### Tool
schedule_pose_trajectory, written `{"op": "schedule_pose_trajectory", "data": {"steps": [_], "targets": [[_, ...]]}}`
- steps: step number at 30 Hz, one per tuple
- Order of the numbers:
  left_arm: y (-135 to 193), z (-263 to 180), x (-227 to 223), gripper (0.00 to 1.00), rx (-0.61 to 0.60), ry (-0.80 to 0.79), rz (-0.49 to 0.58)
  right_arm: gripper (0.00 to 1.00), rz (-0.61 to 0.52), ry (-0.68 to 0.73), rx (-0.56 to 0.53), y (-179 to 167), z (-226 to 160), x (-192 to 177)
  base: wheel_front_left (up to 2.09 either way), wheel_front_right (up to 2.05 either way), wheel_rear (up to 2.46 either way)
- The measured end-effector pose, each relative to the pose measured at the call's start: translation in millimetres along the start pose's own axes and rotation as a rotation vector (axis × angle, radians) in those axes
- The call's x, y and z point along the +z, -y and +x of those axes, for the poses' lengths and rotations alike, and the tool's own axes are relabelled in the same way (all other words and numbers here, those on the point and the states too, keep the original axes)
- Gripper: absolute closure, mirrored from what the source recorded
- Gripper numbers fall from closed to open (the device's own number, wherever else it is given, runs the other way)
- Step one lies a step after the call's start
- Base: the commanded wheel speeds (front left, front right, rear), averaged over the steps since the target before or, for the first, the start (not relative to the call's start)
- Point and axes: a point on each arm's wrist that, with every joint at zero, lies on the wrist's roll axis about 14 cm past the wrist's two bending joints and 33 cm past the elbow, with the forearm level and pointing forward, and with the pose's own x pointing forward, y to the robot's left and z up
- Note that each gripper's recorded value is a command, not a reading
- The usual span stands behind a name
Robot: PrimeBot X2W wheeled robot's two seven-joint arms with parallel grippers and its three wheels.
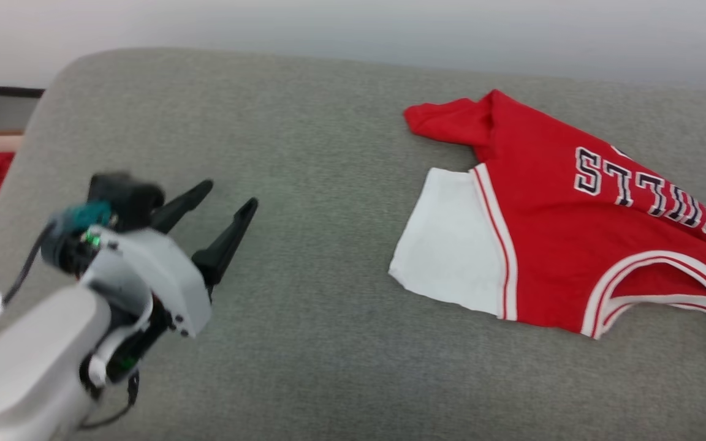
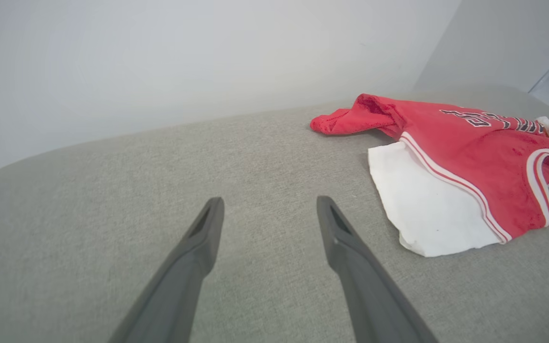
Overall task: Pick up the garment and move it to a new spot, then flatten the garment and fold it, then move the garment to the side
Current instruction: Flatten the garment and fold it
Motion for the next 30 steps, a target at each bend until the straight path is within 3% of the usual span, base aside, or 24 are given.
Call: {"op": "schedule_pose_trajectory", "data": {"steps": [4, 13, 23, 30], "targets": [[20.0, 20.0, 5.9, 0.00, -0.101, -0.108, 0.062, 0.00, -0.006, -0.019, 0.060, -27.0, -14.5, 0.2, 0.00, 0.00, 0.00], [70.6, 64.8, -23.6, 0.00, -0.314, -0.469, 0.021, 0.00, -0.008, -0.065, 0.132, -61.2, -24.7, -11.0, 0.00, 0.00, 0.00], [117.5, 91.4, -78.2, 0.00, -0.449, -0.828, -0.109, 0.00, -0.011, -0.079, 0.097, -53.7, -23.0, -20.5, 0.00, 0.00, 0.00], [126.3, 102.7, -100.9, 0.00, -0.477, -0.917, -0.137, 0.00, -0.021, -0.093, 0.051, -39.4, -24.9, -28.7, 0.00, 0.00, 0.00]]}}
